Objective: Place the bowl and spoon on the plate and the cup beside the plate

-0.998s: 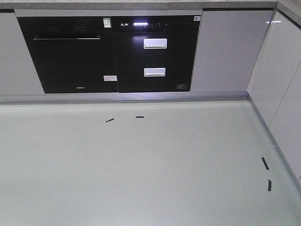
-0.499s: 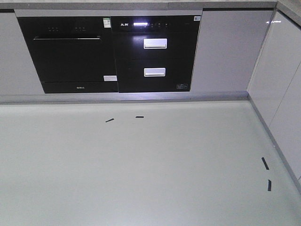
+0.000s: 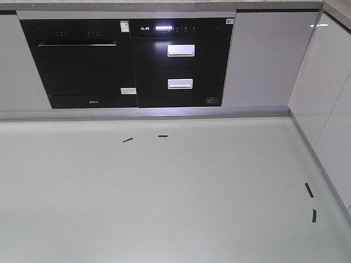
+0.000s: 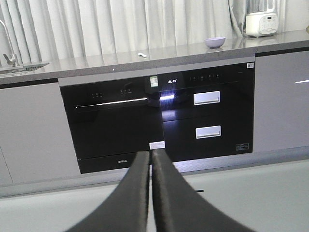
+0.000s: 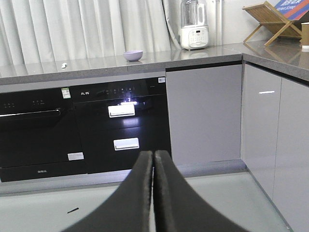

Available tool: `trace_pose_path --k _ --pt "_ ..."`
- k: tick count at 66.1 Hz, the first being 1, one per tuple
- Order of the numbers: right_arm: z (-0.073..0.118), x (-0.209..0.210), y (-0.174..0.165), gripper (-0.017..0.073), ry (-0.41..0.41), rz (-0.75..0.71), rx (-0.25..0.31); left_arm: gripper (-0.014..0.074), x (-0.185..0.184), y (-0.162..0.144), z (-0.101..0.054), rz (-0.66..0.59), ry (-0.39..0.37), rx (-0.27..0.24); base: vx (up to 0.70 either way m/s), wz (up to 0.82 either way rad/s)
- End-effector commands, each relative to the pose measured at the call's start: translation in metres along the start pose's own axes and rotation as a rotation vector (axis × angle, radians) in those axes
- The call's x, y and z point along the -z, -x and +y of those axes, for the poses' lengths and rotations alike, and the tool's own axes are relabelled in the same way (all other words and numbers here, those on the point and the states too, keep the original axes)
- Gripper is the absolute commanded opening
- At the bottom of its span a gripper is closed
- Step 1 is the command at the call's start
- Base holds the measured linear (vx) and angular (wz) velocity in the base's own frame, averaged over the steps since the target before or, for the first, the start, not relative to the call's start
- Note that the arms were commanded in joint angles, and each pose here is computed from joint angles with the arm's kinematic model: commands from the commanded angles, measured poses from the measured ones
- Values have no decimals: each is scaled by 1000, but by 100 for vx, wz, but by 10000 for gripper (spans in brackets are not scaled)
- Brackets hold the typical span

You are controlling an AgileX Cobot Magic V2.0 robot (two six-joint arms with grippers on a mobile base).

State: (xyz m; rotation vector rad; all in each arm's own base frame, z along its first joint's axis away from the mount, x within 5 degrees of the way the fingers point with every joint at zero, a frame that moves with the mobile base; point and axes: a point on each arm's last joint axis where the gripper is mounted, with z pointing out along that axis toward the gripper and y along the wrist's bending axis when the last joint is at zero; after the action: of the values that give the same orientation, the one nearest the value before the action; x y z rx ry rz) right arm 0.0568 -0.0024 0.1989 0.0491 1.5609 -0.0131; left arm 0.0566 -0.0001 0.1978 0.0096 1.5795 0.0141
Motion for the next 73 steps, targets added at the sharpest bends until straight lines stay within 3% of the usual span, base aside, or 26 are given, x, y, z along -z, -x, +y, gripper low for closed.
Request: trace_pose_path --k 1,73 --pt "0 1 2 -5 3 -72 2 -6 0 -3 0 -53 6 18 1 -1" --pt "0 1 2 -5 3 -74 2 -6 0 -3 0 -53 6 18 3 0"
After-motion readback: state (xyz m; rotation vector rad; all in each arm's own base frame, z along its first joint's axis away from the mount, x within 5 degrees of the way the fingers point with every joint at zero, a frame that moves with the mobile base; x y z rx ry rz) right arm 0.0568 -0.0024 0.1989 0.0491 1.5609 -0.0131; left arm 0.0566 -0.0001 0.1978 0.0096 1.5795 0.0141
